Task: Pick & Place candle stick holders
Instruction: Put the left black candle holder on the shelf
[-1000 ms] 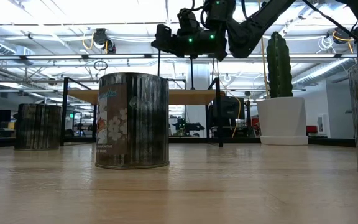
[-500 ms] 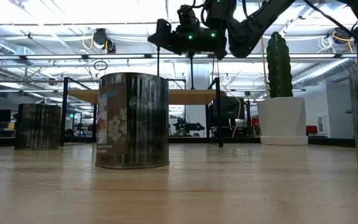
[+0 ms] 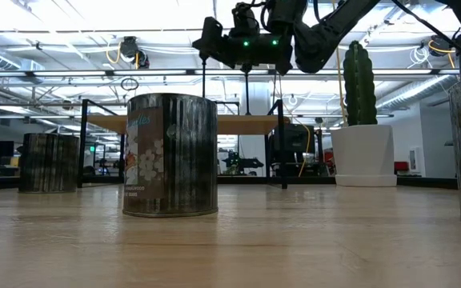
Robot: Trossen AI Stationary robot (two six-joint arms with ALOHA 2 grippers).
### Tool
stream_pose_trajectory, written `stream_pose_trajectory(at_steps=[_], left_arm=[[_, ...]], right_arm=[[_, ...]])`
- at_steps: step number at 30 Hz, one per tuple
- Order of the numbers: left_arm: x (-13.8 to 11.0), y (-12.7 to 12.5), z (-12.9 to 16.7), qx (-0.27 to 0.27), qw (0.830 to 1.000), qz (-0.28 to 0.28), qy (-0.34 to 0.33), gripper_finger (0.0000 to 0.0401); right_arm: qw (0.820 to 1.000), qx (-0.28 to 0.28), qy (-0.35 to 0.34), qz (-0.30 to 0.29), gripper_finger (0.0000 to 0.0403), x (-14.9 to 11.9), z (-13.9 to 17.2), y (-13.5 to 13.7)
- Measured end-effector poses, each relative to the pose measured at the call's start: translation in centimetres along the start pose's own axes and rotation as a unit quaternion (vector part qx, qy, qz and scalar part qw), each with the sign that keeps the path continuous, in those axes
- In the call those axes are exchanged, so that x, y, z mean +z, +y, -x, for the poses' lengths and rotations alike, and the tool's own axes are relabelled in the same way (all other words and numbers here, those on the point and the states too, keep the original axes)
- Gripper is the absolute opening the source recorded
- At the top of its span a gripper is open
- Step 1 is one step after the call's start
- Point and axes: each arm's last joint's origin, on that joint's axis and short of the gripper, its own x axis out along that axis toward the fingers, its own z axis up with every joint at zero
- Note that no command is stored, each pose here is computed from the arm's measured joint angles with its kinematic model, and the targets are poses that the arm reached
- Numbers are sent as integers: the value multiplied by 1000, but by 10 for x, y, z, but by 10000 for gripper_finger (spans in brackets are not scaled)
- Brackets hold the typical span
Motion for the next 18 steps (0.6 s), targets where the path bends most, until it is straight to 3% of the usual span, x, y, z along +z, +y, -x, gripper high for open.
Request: stream_pose_trajectory(at_steps=[18], left_arm=[[0, 0, 0, 0, 1000, 0, 0, 200]], right_arm=[[1000, 3, 6, 9, 101, -1, 0, 0]])
